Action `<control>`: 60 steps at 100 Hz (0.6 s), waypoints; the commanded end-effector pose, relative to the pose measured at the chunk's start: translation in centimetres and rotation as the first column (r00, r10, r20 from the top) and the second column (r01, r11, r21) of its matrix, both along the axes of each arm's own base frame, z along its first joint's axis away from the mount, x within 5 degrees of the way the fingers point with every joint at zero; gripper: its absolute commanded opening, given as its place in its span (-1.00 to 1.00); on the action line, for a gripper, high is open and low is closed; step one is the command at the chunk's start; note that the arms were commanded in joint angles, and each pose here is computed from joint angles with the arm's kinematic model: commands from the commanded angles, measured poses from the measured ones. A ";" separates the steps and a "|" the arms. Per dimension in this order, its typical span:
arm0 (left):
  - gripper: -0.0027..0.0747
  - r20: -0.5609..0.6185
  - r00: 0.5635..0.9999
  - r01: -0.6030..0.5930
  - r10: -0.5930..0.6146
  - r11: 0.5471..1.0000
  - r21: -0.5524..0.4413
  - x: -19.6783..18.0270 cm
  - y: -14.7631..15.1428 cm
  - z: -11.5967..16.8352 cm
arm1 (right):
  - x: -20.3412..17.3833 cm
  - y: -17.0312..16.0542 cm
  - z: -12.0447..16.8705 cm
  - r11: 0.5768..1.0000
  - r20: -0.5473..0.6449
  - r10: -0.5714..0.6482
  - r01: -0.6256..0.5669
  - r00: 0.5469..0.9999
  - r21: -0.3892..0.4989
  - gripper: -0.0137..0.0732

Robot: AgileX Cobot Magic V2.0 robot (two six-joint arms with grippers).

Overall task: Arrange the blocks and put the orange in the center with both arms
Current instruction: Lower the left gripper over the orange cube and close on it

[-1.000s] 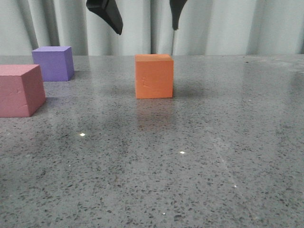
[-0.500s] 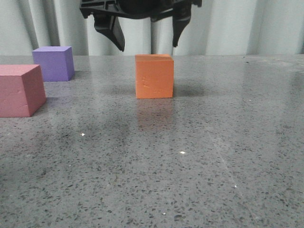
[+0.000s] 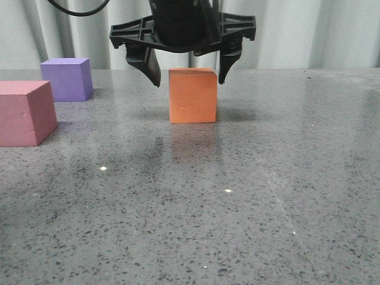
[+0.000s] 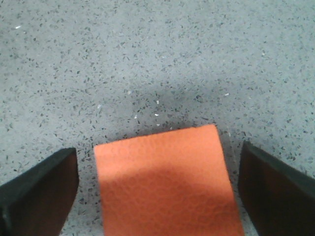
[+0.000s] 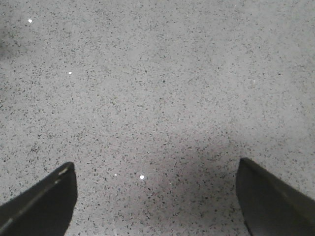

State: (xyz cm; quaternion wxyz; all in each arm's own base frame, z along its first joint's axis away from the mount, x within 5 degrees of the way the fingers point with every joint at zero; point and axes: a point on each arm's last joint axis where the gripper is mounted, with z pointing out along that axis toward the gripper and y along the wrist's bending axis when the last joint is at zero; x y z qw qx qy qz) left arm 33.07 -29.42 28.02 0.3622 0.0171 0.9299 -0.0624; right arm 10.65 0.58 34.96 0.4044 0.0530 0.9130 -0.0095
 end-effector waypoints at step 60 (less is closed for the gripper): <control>-0.42 0.099 0.995 0.031 -0.026 0.998 -0.047 -1.0 0.8 4.7 | 0.2 -0.1 1.2 1.000 0.086 0.015 -0.014 0.996 -0.014 0.80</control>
